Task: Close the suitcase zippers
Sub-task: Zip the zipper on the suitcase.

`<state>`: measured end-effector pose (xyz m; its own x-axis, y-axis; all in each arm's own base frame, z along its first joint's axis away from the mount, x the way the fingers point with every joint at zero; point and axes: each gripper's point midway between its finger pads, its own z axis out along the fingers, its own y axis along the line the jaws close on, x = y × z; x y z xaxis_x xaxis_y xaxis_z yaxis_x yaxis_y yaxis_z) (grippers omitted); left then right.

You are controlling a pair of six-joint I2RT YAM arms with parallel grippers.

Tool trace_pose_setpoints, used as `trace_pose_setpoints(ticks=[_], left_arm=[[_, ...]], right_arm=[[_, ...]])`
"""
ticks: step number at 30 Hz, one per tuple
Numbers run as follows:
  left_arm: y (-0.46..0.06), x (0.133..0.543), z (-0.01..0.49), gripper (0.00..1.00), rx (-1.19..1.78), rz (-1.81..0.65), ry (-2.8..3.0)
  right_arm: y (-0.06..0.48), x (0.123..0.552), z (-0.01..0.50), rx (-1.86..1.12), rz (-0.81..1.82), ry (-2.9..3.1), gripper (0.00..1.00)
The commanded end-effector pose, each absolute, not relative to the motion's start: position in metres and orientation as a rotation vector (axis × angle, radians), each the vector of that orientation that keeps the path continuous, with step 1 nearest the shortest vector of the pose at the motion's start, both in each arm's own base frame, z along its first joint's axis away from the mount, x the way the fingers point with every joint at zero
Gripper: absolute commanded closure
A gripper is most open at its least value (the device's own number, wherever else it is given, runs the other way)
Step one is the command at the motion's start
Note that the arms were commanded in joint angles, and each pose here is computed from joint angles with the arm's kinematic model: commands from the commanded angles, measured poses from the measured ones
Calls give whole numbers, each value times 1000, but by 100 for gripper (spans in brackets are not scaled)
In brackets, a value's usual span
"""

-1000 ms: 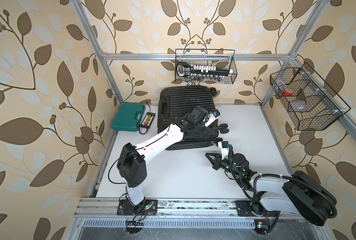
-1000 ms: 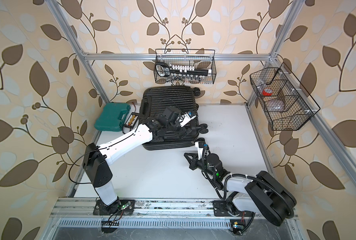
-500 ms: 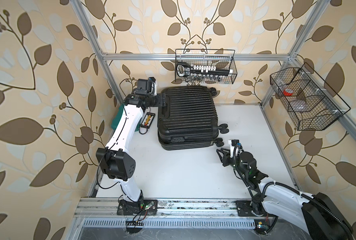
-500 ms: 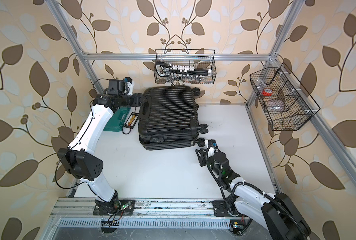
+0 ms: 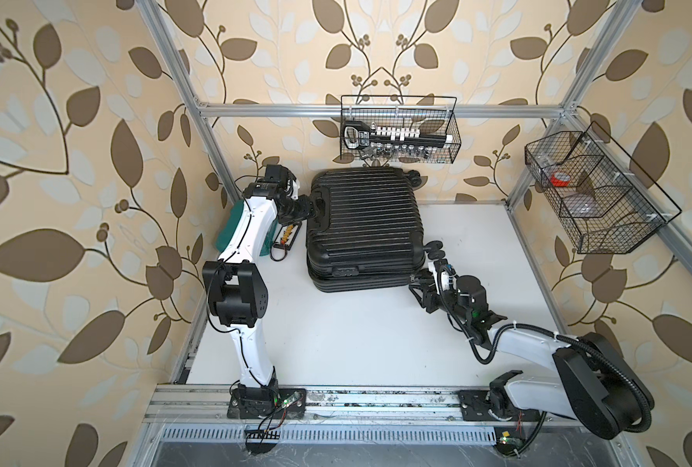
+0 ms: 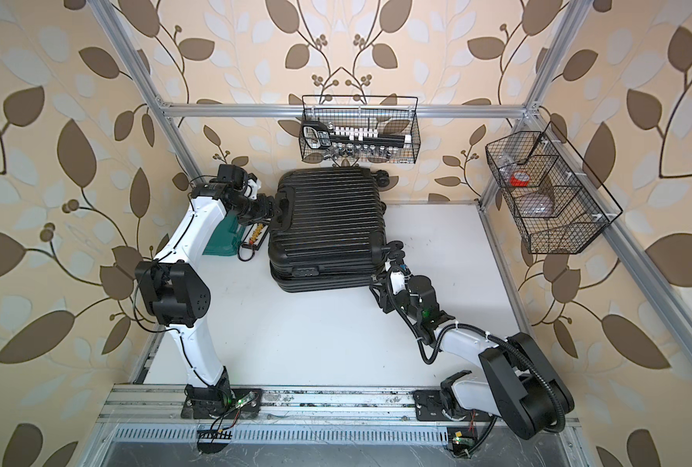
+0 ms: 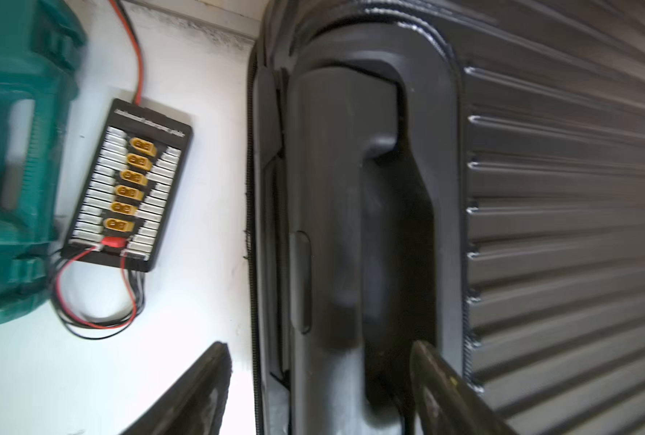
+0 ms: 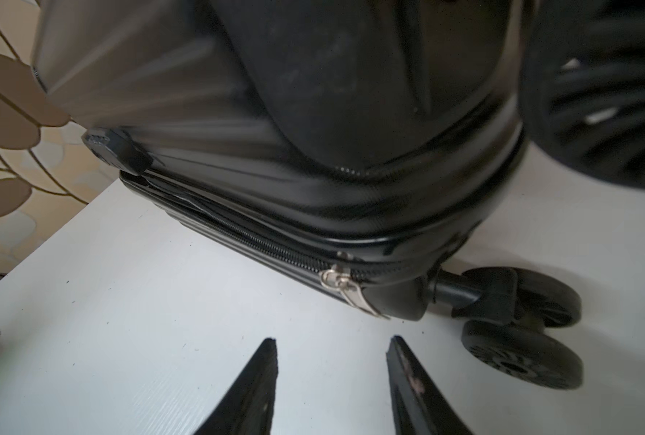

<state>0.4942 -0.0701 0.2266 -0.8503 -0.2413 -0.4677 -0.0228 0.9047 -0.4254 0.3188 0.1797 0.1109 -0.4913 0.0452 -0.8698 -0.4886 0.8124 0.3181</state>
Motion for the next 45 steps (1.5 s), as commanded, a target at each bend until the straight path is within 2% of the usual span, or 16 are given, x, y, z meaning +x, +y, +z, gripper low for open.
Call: trace_pose_setpoints(ticks=[1, 9, 24, 29, 32, 38, 45], left_arm=[[-75, 498, 254, 23, -166, -645, 2472], [-81, 500, 243, 24, -154, -695, 2494], [-86, 501, 230, 31, -145, -736, 2524], [-87, 500, 229, 32, -144, -747, 2528], [-88, 500, 229, 33, -143, -753, 2530], [-89, 499, 227, 33, -136, -758, 2536], [-90, 498, 225, 33, -136, -775, 2541]], right_arm=[[185, 332, 123, -363, 689, 1945, 51], [189, 342, 117, -386, 759, 1962, 50], [200, 342, 120, -463, 849, 1933, 68], [198, 347, 119, -445, 838, 1941, 68], [198, 350, 119, -441, 841, 1939, 74], [194, 355, 123, -404, 828, 1923, 91], [193, 352, 124, -401, 828, 1921, 100]])
